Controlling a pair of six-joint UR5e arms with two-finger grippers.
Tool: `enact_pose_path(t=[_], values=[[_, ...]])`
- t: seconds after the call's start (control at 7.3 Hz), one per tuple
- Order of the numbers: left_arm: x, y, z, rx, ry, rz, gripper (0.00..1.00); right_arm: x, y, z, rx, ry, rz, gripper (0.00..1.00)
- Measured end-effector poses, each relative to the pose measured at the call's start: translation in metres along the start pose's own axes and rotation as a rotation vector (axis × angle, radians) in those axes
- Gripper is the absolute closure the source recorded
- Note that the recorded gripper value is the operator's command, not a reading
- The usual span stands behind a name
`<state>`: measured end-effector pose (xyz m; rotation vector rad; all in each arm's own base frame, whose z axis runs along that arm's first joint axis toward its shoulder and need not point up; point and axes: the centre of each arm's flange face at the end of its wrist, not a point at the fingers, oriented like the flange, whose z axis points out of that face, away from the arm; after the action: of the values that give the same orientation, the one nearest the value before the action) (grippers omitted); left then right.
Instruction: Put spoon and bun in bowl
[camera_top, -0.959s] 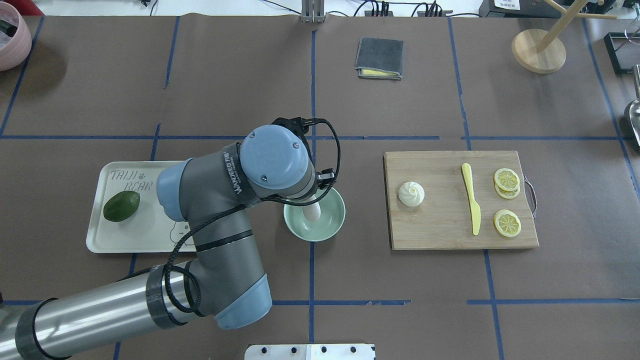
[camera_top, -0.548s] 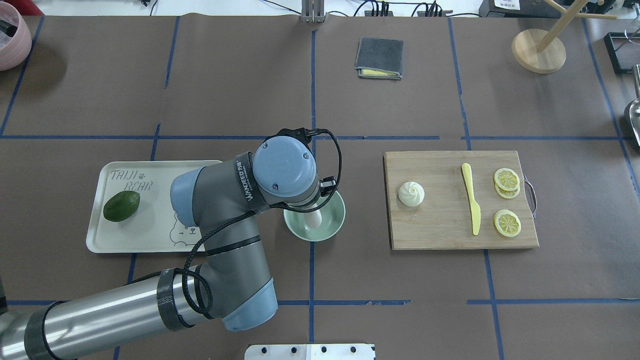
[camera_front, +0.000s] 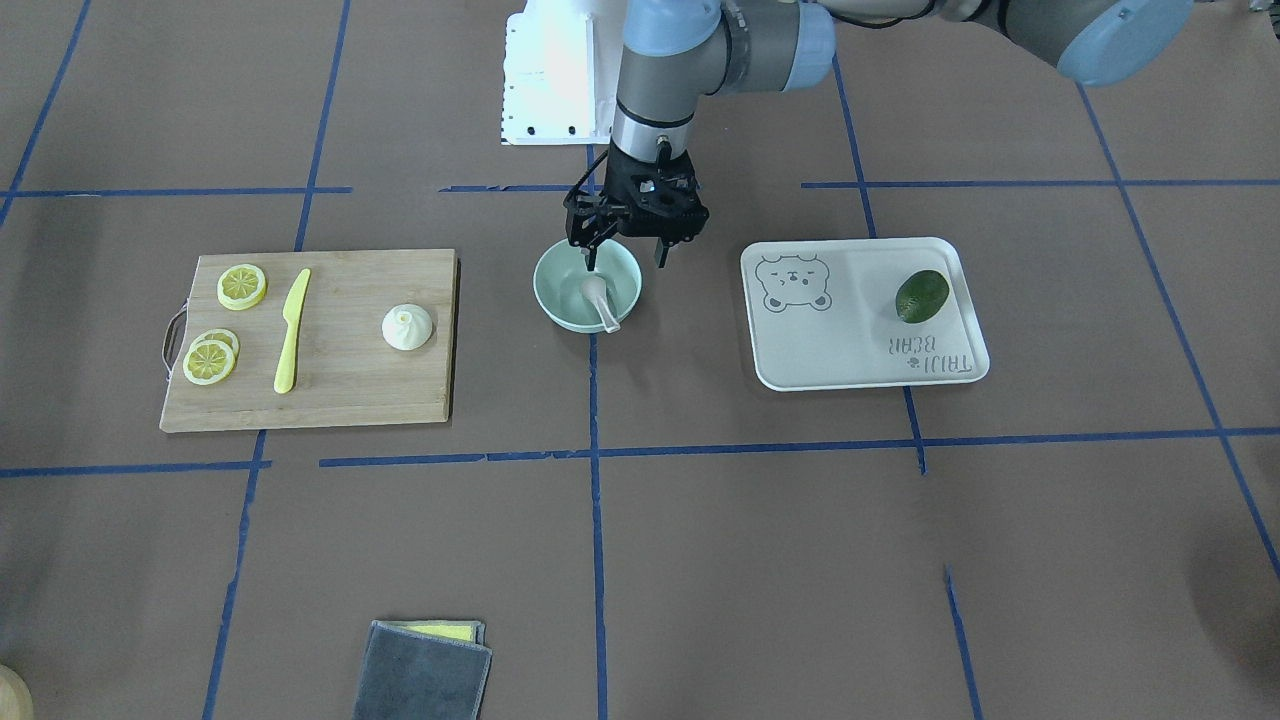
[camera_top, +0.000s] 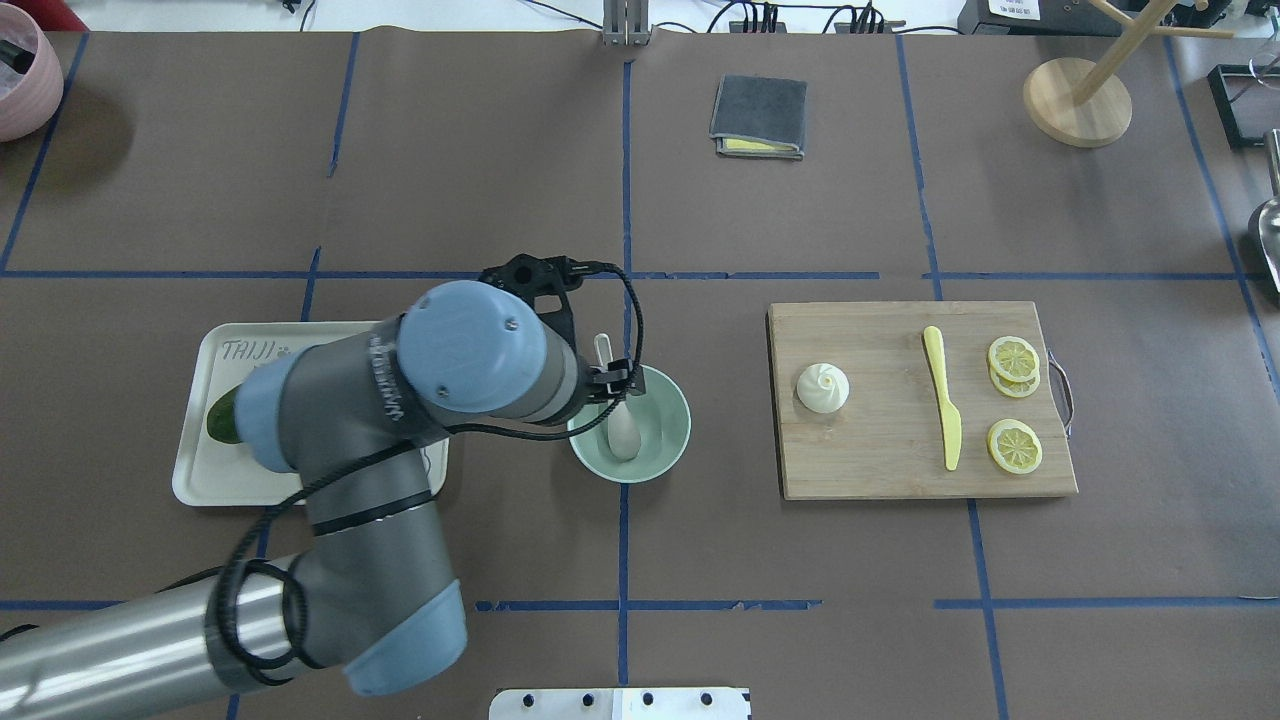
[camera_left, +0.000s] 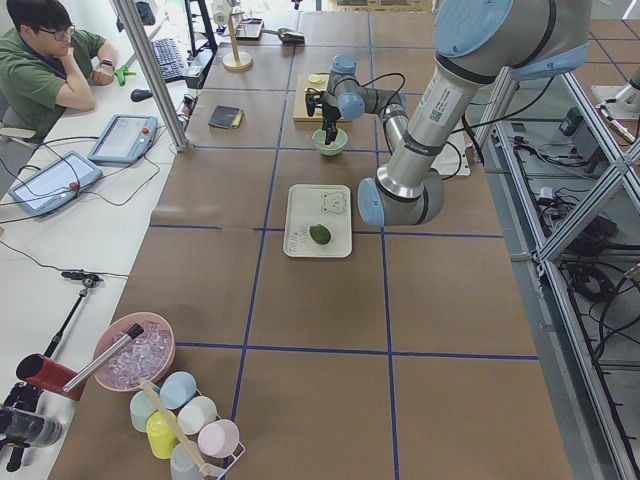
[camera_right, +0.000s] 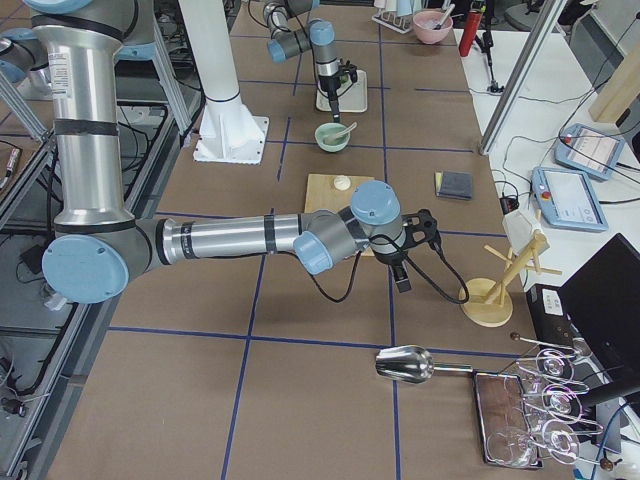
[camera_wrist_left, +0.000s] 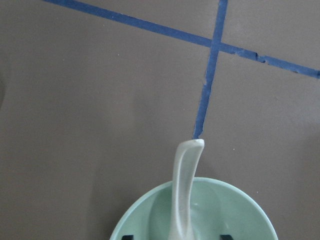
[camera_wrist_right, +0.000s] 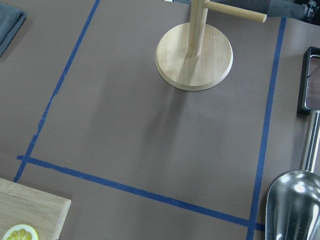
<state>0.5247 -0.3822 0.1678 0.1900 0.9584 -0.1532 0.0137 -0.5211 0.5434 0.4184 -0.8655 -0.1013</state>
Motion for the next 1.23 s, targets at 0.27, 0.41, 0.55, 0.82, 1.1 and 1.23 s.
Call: enact_pose_path(t=[0.27,0.41,0.55,0.82,1.1,1.23], values=[[-0.073,-0.054,-0.045,0.072,-0.020,0.222,0.00,-0.006,0.000,-0.002,0.001,-0.040,-0.012,0.00],[-0.130,-0.100,-0.064,0.073,-0.066,0.353,0.00,-0.014,-0.002,-0.001,0.015,-0.057,-0.045,0.00],[-0.199,-0.148,-0.088,0.057,-0.113,0.486,0.00,-0.027,-0.005,0.003,0.024,-0.075,-0.086,0.00],[-0.372,-0.237,-0.153,0.008,-0.193,0.655,0.00,-0.049,-0.006,0.009,0.020,-0.099,-0.128,0.00],[-0.533,-0.236,-0.185,-0.063,-0.240,0.548,0.00,-0.077,-0.008,0.012,-0.007,-0.109,-0.124,0.00],[-0.601,-0.219,-0.195,-0.099,-0.242,0.454,0.00,-0.111,-0.014,0.008,-0.033,-0.112,-0.106,0.00]])
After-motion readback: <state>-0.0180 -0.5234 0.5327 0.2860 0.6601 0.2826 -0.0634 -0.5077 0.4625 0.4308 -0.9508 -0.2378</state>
